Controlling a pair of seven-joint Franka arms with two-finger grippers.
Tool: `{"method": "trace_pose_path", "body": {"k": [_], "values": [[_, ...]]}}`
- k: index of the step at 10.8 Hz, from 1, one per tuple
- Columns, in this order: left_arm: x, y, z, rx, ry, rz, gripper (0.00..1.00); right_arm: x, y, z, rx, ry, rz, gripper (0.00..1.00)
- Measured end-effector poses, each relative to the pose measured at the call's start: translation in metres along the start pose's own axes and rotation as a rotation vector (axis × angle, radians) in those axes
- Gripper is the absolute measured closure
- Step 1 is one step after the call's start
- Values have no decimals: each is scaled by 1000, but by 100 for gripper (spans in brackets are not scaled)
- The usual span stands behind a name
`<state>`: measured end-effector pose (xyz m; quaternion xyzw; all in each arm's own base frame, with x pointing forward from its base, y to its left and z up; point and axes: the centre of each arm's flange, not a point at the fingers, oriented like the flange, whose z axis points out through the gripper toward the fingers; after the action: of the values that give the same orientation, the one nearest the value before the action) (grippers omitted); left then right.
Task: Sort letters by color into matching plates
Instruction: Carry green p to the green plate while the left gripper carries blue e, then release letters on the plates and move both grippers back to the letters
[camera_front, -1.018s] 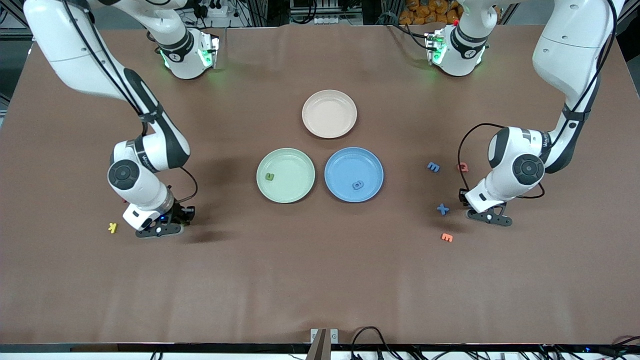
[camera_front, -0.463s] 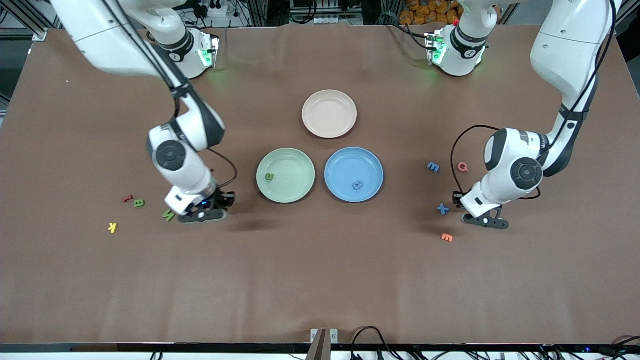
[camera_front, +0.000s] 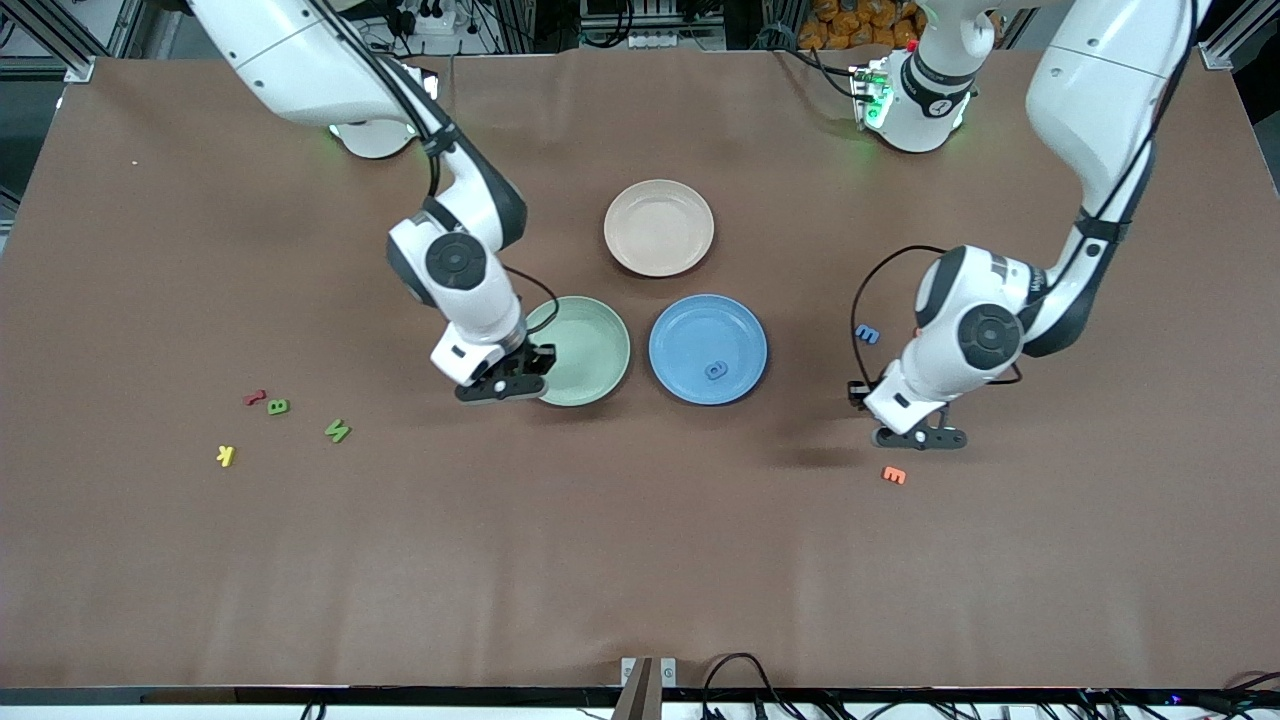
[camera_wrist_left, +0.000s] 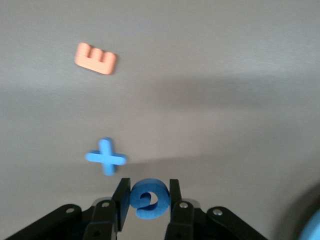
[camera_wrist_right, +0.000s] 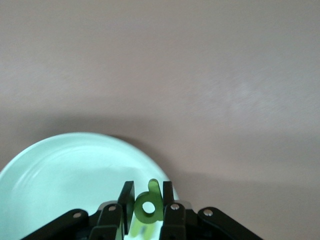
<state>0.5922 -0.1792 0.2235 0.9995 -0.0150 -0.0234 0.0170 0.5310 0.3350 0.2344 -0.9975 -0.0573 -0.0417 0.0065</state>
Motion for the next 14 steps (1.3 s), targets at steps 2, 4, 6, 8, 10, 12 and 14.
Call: {"method": "trace_pose_path", "body": {"k": [2,4,6,8,10,12,14], "values": [[-11,40,1,1,1,-43,64,-12,-23,0,1,-3,1,73],[-23,75,2,3,-1,-74,64,-20,-34,2,-1,-11,5,73],[-33,107,2,0,4,-99,64,-25,-40,4,-2,-16,8,72],[-45,138,6,-1,1,-117,64,-26,-42,4,-2,-16,36,59],[-63,170,15,3,-10,-120,64,-25,-41,4,-2,-13,43,33],[-80,197,24,8,-22,-121,64,-20,-34,3,-11,-15,56,7],[-89,212,32,12,-31,-117,64,-3,-5,0,-24,-9,102,0]]}}
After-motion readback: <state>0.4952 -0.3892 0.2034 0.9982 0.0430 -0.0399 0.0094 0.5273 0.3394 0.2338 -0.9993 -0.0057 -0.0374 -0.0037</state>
